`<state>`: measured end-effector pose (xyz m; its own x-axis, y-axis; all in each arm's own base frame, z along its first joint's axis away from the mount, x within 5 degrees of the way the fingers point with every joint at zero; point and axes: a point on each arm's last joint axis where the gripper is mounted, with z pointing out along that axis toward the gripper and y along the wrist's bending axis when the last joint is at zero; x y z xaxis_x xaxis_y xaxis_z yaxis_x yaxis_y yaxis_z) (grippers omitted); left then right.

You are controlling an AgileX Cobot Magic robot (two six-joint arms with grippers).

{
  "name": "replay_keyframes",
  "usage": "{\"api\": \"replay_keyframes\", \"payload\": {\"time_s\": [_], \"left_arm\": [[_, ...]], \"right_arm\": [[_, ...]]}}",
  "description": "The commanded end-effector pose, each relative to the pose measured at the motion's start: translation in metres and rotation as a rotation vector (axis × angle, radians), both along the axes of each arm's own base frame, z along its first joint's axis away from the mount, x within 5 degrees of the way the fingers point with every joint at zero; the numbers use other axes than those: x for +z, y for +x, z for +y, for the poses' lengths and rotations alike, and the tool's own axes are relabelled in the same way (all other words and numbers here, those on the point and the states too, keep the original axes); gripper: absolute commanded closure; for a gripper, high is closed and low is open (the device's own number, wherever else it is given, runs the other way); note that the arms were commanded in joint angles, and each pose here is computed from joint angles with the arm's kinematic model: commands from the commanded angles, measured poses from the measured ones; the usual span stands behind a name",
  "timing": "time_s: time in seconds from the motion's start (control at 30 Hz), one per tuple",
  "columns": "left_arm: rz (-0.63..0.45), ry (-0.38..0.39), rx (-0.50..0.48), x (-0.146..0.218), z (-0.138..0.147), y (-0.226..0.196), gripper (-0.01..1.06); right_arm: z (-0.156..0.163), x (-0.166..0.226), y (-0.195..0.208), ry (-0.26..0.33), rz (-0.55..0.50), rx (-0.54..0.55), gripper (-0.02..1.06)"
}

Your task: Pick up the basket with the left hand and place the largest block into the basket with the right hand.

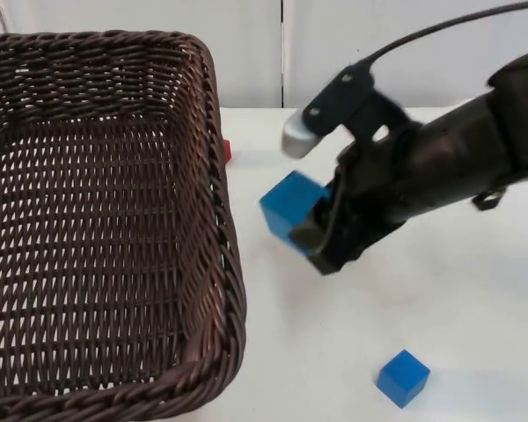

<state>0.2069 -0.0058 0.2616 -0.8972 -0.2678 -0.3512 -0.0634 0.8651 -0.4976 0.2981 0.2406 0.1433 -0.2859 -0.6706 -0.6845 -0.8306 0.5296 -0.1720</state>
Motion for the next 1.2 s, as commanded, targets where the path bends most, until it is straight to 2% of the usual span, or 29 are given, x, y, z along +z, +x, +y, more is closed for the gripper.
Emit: {"api": "replay_keyframes", "payload": {"time_s": [0.0,0.03,0.17,0.3,0.37,0.4,0.5,0.53,0.57,0.6,0.7,0.8,0.9,1.03,1.17], "left_arm": [[-0.014,-0.022,0.021,0.003,0.000,0.000,0.99],[-0.014,-0.022,0.021,0.003,0.000,0.000,0.99],[-0.014,-0.022,0.021,0.003,0.000,0.000,0.99],[-0.015,-0.021,0.022,0.003,0.000,0.000,0.99],[-0.015,-0.021,0.022,0.003,0.000,0.000,0.99],[-0.015,-0.021,0.022,0.003,0.000,0.000,0.99],[-0.015,-0.021,0.022,0.003,0.000,0.000,0.99],[-0.015,-0.021,0.022,0.003,0.000,0.000,0.99],[-0.015,-0.021,0.022,0.003,0.000,0.000,0.99],[-0.015,-0.021,0.022,0.003,0.000,0.000,0.99],[-0.015,-0.021,0.022,0.003,0.000,0.000,0.99],[-0.015,-0.021,0.022,0.003,0.000,0.000,0.99],[-0.015,-0.021,0.022,0.003,0.000,0.000,0.99],[-0.015,-0.021,0.022,0.003,0.000,0.000,0.99],[-0.015,-0.021,0.022,0.003,0.000,0.000,0.99]], "right_arm": [[-0.005,0.019,-0.005,0.022,-0.039,-0.001,1.05],[-0.005,0.019,-0.005,0.022,-0.039,-0.001,1.05],[-0.012,0.055,-0.008,0.132,-0.046,-0.137,1.05],[-0.020,0.074,-0.014,0.172,-0.070,-0.184,1.05],[-0.022,0.080,-0.014,0.172,-0.089,-0.198,1.05],[-0.029,0.089,-0.014,0.156,-0.130,-0.242,1.05],[-0.048,0.099,-0.009,0.046,-0.229,-0.385,1.05],[-0.048,0.099,-0.009,0.046,-0.229,-0.385,1.05],[-0.056,0.100,-0.007,0.001,-0.253,-0.450,1.05],[-0.060,0.100,-0.008,-0.010,-0.259,-0.482,1.05],[-0.061,0.097,-0.015,0.023,-0.226,-0.488,1.05],[-0.066,0.085,-0.021,0.071,-0.153,-0.563,1.05],[-0.068,0.077,-0.025,0.065,-0.126,-0.568,1.05],[-0.063,0.071,-0.032,0.091,-0.081,-0.483,1.05],[-0.051,0.077,-0.040,0.213,-0.005,-0.389,1.05]]}}
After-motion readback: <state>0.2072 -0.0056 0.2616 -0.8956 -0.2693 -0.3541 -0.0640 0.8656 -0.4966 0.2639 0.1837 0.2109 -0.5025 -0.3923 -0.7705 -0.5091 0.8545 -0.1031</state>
